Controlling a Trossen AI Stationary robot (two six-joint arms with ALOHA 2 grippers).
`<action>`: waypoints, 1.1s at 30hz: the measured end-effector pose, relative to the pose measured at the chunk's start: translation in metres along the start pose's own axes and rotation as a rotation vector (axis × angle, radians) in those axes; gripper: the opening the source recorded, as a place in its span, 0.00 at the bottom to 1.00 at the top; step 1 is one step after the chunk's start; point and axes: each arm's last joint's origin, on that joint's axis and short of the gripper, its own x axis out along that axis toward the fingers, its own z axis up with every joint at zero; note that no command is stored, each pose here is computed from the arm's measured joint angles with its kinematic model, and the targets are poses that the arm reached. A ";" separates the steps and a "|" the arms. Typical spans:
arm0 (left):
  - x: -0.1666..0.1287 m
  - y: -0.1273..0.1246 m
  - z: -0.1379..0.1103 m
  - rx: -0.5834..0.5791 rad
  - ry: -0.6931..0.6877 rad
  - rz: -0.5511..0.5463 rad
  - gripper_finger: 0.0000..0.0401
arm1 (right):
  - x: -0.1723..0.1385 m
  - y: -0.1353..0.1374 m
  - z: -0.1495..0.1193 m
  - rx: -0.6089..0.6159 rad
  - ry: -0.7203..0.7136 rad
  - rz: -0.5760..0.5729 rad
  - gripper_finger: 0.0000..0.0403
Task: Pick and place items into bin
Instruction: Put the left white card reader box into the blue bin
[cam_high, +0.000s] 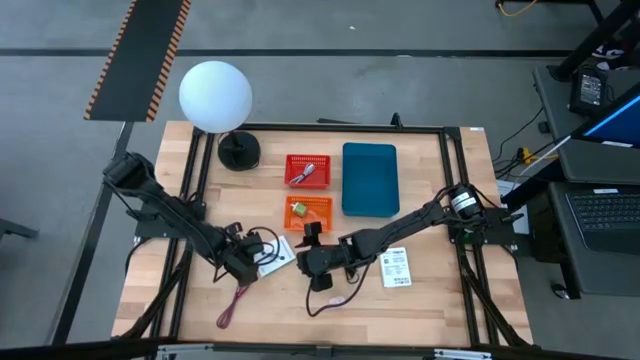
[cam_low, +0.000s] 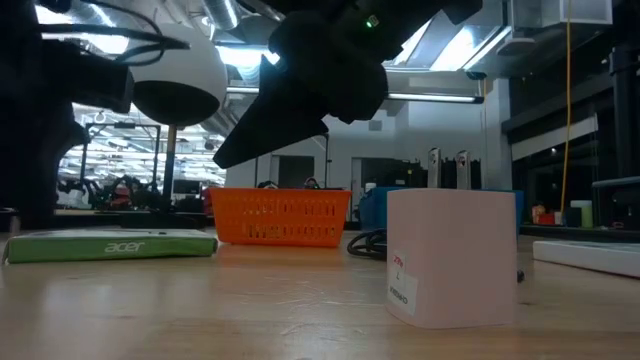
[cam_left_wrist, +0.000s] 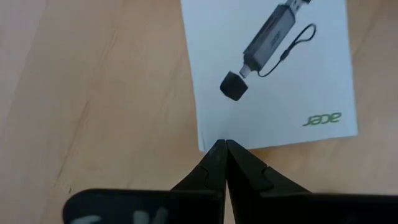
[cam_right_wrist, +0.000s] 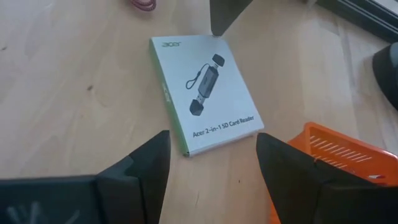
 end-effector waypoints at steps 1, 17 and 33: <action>0.002 0.000 0.000 0.002 0.006 0.004 0.01 | 0.000 0.000 0.000 0.000 0.000 0.000 0.54; 0.006 -0.002 -0.001 -0.002 0.013 0.020 0.01 | -0.003 0.008 0.000 -0.047 0.006 0.012 0.54; 0.006 -0.002 -0.001 -0.009 0.008 0.011 0.00 | 0.031 0.034 0.000 -0.133 0.103 -0.111 0.54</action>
